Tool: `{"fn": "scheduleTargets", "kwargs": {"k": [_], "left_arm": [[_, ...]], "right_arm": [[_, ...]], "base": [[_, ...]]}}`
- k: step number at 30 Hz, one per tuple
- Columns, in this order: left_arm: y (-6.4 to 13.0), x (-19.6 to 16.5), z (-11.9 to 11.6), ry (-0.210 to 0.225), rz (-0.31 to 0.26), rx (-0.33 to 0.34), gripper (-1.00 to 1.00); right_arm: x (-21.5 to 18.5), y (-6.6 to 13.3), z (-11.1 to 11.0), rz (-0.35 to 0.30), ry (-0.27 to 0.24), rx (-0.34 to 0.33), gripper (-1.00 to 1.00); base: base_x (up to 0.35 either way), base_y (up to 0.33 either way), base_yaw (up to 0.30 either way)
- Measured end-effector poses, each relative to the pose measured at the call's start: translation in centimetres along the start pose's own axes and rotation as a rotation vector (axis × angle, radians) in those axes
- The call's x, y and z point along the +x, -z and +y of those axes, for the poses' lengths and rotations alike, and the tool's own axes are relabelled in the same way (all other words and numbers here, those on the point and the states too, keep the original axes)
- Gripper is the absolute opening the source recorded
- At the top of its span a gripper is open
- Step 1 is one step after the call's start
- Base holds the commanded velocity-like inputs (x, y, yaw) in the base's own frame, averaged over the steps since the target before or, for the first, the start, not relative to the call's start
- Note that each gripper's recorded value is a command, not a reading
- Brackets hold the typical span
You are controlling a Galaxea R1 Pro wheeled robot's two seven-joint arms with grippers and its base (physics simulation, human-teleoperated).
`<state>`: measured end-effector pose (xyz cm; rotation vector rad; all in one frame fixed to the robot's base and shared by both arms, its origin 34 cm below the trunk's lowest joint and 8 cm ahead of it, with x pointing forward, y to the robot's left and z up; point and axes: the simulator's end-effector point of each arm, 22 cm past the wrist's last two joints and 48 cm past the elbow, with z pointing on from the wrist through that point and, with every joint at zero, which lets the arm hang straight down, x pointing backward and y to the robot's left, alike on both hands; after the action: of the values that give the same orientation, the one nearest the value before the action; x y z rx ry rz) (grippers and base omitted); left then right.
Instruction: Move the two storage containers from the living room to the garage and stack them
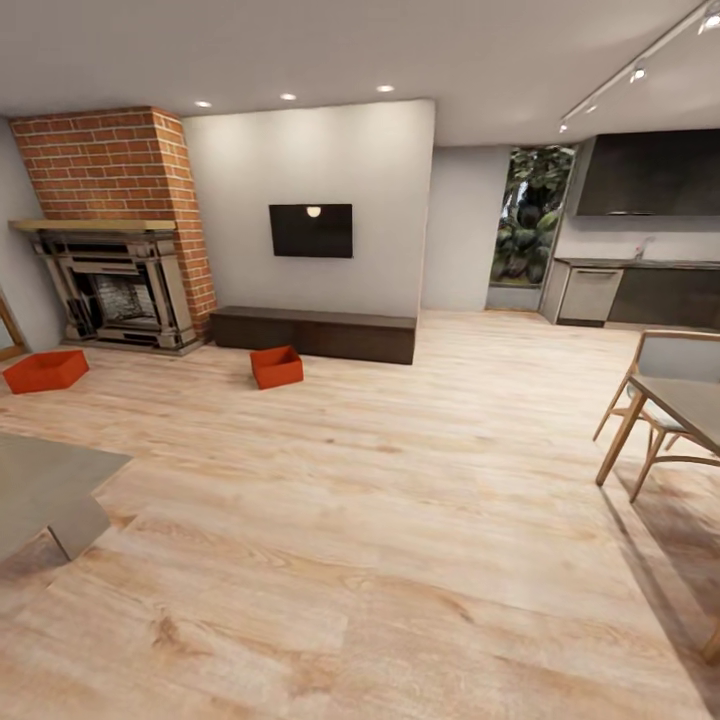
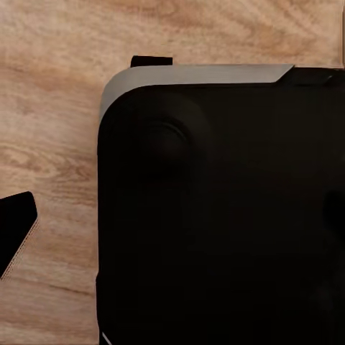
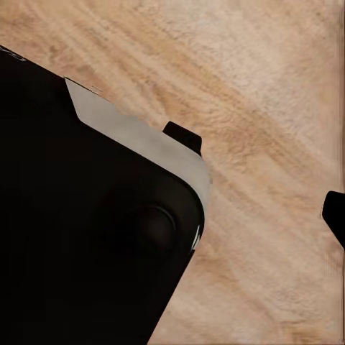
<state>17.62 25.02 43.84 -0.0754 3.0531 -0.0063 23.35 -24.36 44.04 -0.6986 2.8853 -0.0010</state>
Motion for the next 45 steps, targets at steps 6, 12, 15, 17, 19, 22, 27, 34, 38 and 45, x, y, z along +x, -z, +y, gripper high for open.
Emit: {"fn": "scheduleTargets", "kwargs": {"k": [6,12,15,17,19,22,27,34,38,45], "left_arm": [[0.00,0.00,-0.04,0.000,0.000,0.001,1.00],[0.00,0.00,-0.06,0.000,0.000,0.001,1.00],[0.00,0.00,-0.03,0.000,0.000,0.001,1.00],[0.00,0.00,-0.04,0.000,0.000,0.001,1.00],[0.00,0.00,-0.02,0.000,0.000,0.001,1.00],[0.00,0.00,0.01,0.000,0.000,0.000,1.00],[0.00,0.00,0.00,0.000,0.000,0.001,1.00],[0.00,0.00,-0.01,0.000,0.000,0.000,1.00],[0.00,0.00,0.02,0.000,0.000,0.000,1.00],[0.00,-0.03,-0.06,0.000,-0.001,0.001,1.00]], "right_arm": [[0.00,0.00,0.00,0.000,0.000,0.000,1.00],[-0.01,0.00,-0.01,0.000,0.000,0.000,1.00],[0.00,0.00,0.00,0.000,0.000,0.000,1.00],[0.00,0.00,0.00,0.000,0.000,0.000,1.00],[-0.01,0.00,-0.01,0.000,0.000,0.000,1.00],[0.00,0.00,-0.01,0.000,0.000,0.000,1.00],[0.00,0.00,0.01,0.000,0.000,0.000,1.00],[-0.01,0.00,-0.01,0.000,0.000,0.000,1.00],[-0.01,0.00,0.02,0.000,0.000,0.000,1.00],[-0.01,0.00,-0.01,0.000,0.000,0.000,1.00]], "base": [[0.322,0.000,0.000],[0.322,0.000,0.000],[0.322,0.000,0.000],[0.322,0.000,0.000],[0.322,0.000,0.000],[0.322,0.000,0.000],[0.322,0.000,0.000],[0.322,0.000,0.000],[0.322,0.000,0.000],[0.322,0.000,0.000]]}}
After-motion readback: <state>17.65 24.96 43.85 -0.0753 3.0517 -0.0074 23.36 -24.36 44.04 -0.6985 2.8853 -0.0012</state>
